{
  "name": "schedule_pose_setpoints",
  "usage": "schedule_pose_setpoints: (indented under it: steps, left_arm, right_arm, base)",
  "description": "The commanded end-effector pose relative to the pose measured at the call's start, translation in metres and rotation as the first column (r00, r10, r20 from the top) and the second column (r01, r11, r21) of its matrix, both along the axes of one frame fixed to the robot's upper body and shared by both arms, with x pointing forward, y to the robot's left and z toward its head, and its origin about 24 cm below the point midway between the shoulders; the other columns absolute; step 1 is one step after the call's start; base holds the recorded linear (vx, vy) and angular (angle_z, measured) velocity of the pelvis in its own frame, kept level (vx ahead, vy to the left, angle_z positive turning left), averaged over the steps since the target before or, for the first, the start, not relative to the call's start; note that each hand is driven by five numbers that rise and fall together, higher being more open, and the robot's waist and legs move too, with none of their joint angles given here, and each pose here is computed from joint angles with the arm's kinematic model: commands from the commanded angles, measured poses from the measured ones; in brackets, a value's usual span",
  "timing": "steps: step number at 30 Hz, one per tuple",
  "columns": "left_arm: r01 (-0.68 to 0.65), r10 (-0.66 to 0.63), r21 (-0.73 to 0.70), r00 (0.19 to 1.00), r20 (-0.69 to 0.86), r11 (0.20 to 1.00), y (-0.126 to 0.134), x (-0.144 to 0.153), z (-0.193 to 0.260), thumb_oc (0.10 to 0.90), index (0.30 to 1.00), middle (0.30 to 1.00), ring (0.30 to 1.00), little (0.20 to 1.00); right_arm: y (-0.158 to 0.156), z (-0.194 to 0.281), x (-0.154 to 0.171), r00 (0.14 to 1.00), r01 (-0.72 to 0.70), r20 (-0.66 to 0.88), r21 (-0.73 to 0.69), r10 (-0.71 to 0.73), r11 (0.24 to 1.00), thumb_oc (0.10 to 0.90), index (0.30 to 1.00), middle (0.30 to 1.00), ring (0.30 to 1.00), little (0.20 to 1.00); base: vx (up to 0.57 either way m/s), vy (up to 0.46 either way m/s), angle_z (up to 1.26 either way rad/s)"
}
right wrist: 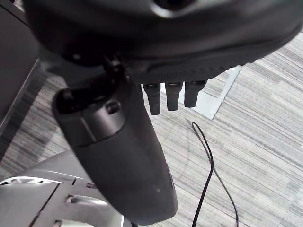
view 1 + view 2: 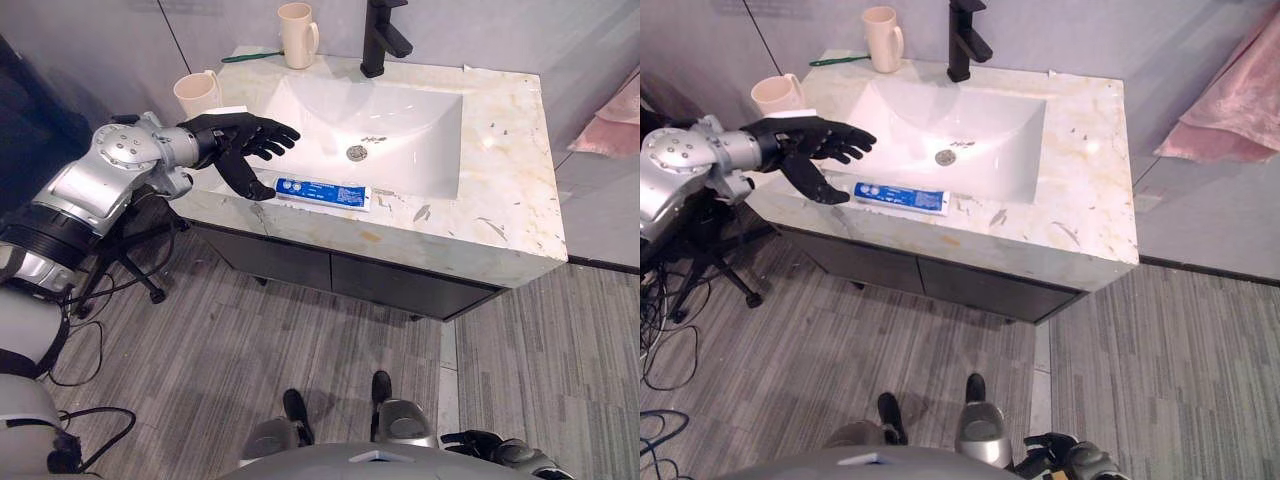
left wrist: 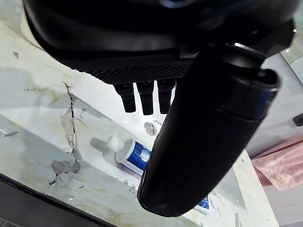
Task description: Organize the bathroom.
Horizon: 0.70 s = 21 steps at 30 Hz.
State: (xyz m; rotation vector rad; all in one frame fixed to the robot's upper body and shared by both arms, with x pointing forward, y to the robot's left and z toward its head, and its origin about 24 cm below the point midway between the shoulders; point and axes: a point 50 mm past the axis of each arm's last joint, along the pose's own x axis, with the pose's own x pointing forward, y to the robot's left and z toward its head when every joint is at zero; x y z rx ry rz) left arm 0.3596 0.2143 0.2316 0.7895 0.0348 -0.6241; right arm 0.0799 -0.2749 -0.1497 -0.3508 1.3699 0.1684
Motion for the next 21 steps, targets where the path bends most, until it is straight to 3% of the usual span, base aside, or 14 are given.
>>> schedule_pose_setpoints:
  steps: [1,21]
  left_arm:
    - [-0.014,0.031,-0.057,0.951,0.308,0.998,0.004,-0.006,0.081,0.800,0.900,0.900,0.900,0.900]
    - [-0.072,0.086,-0.049,0.908,0.410,0.996,0.006,-0.009,0.091,0.800,0.900,0.900,0.900,0.900]
  right_arm:
    - [-0.022,0.007,-0.004,1.000,-0.005,-0.024,-0.060,0.003,0.998,0.800,0.900,0.900,0.900,0.900]
    - [-0.032,0.014,0.006,1.000,-0.018,0.018,-0.080,0.020,0.997,0.800,0.900,0.900,0.900,0.900]
  base:
    - [0.00,0.000,0.00]
    - [-0.02,0.001,0.00]
